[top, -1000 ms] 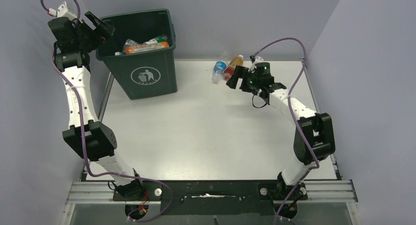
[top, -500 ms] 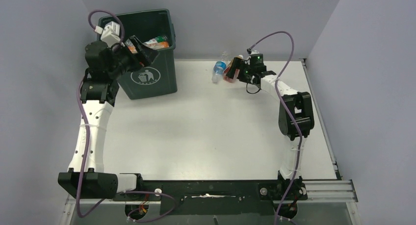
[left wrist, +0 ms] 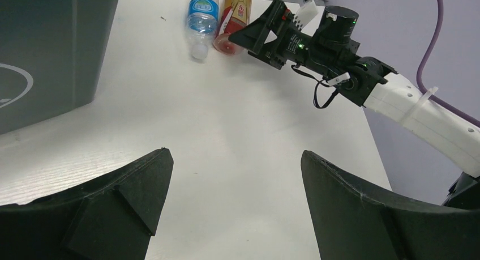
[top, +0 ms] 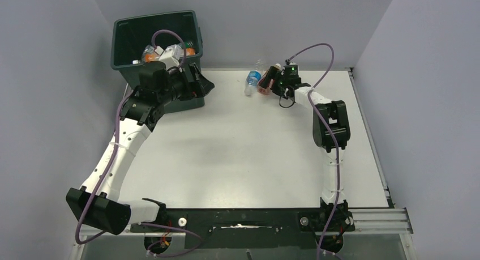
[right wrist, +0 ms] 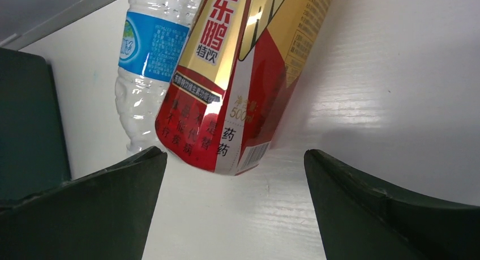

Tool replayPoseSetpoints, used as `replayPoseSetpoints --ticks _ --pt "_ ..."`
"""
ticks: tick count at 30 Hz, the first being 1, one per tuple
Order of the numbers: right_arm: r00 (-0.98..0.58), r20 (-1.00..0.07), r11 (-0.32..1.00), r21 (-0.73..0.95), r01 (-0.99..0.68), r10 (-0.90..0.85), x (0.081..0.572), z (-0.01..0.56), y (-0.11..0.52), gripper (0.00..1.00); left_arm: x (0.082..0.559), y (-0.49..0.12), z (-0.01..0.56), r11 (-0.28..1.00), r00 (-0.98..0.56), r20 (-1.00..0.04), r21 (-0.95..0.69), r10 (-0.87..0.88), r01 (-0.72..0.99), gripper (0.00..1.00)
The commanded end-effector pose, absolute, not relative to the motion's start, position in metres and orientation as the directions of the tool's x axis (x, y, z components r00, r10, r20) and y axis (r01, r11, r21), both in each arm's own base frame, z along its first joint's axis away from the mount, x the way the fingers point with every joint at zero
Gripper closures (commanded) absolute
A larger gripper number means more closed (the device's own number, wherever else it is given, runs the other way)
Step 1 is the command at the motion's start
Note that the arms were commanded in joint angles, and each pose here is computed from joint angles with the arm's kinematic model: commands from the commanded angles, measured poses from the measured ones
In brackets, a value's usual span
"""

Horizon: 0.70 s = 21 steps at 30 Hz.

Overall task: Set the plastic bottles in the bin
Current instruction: Pick up the plastic bottle at the center of the board.

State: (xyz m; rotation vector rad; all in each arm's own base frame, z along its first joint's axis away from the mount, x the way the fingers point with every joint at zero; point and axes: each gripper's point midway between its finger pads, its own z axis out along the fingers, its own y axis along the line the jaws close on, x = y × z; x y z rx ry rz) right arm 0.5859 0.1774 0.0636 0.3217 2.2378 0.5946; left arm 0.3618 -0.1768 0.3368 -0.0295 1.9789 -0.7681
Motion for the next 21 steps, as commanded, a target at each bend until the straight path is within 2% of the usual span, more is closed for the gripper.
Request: replayPoseSetpoints --ticks 1,21 --pt "-0.535 -0.672 0.803 0.596 0.022 0.513 0.621 0.106 0.179 0.02 0.364 -0.177 0.344 0.814 -0.481 -0.817 -0.495 -0.318 0.303 0.15" --pt "-0.493 -0.559 0.674 0.735 0.078 0.667 0.630 0.072 0.191 0.02 0.364 -0.187 0.329 0.805 -0.511 -0.807 -0.499 -0.296 0.321 0.15"
